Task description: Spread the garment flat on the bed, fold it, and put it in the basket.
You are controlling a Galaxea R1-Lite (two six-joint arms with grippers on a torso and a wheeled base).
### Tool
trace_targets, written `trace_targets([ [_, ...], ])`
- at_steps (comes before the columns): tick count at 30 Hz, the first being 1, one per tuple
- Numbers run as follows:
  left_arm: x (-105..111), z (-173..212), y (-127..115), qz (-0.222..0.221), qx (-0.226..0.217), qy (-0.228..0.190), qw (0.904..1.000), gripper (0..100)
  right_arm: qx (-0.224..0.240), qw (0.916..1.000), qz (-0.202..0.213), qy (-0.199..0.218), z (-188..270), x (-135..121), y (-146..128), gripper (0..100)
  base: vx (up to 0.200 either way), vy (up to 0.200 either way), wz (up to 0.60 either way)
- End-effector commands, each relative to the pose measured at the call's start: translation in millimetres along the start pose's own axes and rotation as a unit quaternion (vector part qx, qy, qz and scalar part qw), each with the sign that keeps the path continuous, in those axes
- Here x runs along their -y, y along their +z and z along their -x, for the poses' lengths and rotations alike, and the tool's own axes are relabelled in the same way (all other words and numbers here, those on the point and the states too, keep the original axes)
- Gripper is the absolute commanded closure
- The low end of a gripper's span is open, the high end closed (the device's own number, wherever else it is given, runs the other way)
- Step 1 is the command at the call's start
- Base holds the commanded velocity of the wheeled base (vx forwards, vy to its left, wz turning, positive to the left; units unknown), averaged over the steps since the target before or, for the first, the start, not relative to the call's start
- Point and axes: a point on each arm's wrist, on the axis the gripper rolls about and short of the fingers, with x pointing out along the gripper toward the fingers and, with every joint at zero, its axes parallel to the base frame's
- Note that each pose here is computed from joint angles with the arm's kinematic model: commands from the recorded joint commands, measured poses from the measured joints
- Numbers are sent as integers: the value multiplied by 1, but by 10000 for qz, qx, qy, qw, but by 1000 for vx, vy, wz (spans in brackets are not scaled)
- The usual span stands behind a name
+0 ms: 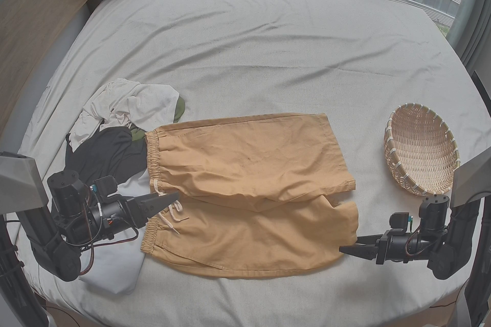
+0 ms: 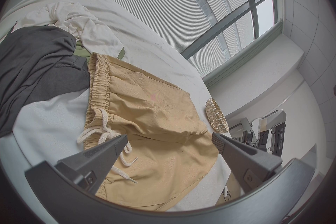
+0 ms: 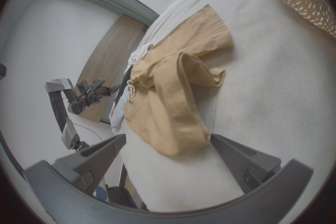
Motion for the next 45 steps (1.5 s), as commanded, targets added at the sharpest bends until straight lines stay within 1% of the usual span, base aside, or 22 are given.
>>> trace_targets([
  [1, 0, 0, 0, 7, -9, -1, 10000, 0, 43, 10000, -36, -66, -4, 10, 1, 0, 0, 0, 0],
  [6, -1, 0, 0, 9, -5, 5, 10000, 0, -155, 9999, -40, 65, -13, 5, -6, 0, 0, 0, 0],
  [11, 0, 0, 0, 4, 0, 2, 10000, 0, -363, 9989, 56, 305, -24, -6, -11, 0, 0, 0, 0],
  [13, -1, 0, 0, 9, -5, 5, 10000, 0, -376, 9987, 60, 324, -24, -7, -11, 0, 0, 0, 0],
  [19, 0, 0, 0, 7, -9, -1, 10000, 0, -456, 9980, 92, 425, -8, -27, -14, 0, 0, 0, 0],
  [21, 0, -1, -1, 12, -15, 1, 10000, 0, -538, 9976, 67, 441, -4, -33, -18, 0, 0, 0, 0],
  [24, -1, 0, -1, 13, -11, 8, 10000, 0, -537, 9974, 92, 470, 0, -37, -18, 0, 0, 0, 0],
  [35, -2, -1, -3, 31, -49, 18, 10000, 0, -480, 9982, 2, 351, 14, -41, -18, 0, 0, 0, 0],
  [39, -1, -1, -2, -143, -32, 9, 9999, 0, -657, 9971, -71, 369, 18, -49, -19, 0, 0, 0, 0],
  [42, -1, -1, -2, -197, -47, 8, 9998, 0, -739, 9965, 51, 381, 22, -51, -20, 0, 0, 0, 0],
  [45, -2, -1, -2, -196, -43, 14, 9998, 0, -698, 9958, 232, 551, 26, -49, -19, 0, 0, 0, 0],
])
